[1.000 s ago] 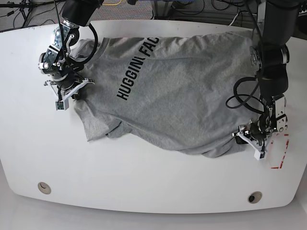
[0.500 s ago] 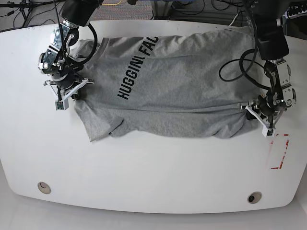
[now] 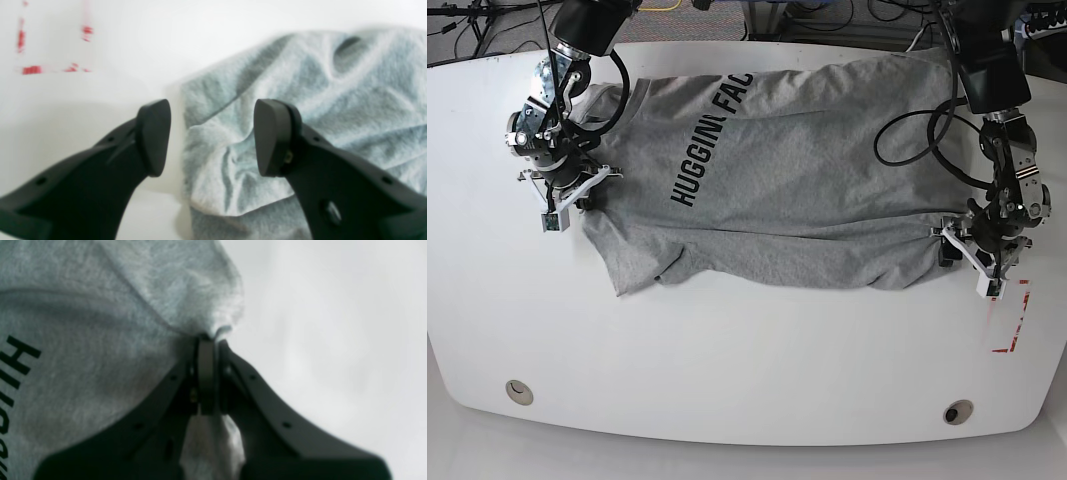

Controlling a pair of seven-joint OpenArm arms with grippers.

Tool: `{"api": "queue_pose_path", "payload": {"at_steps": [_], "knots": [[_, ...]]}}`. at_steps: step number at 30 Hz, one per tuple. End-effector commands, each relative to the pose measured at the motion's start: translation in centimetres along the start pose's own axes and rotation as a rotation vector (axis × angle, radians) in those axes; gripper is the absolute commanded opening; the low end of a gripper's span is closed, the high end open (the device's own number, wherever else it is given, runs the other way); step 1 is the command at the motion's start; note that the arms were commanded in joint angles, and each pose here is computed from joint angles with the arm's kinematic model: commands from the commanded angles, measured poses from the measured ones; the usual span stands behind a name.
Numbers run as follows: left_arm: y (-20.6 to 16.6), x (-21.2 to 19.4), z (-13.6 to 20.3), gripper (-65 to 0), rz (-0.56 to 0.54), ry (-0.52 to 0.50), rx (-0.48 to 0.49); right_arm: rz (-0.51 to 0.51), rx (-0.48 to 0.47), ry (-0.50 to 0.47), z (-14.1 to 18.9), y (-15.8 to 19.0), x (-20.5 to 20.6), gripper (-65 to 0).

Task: Fold the T-shirt properly
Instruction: 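Hold the hem with the left gripper and the collar edge with the right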

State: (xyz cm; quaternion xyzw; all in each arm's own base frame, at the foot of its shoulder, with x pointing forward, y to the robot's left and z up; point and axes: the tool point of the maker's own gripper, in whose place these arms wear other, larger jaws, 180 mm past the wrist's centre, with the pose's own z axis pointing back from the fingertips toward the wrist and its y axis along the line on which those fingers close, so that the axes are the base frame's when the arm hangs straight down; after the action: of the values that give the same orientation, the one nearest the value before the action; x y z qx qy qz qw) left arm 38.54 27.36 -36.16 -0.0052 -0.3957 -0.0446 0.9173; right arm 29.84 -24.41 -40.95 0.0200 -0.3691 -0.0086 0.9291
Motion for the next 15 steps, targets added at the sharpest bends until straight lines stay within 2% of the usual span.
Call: {"api": "queue_pose_path", "payload": {"at_steps": [1,10,15], "knots": [[2.0,4.0,0.8,-27.2,0.019,-0.1,0.036,0.02,-0.005,-0.057,0.4,-0.4,2.0,-63.6],[4.2,2.9,-1.8,-27.2,0.187,-0.036,0.024,0.053,0.028,-0.045,0.0,1.1,1.8,-63.6],[3.9,2.0,-3.0,-27.2,0.225,0.006,0.002,0.052,0.029,-0.045,0.0,1.1,1.8,-63.6]]}}
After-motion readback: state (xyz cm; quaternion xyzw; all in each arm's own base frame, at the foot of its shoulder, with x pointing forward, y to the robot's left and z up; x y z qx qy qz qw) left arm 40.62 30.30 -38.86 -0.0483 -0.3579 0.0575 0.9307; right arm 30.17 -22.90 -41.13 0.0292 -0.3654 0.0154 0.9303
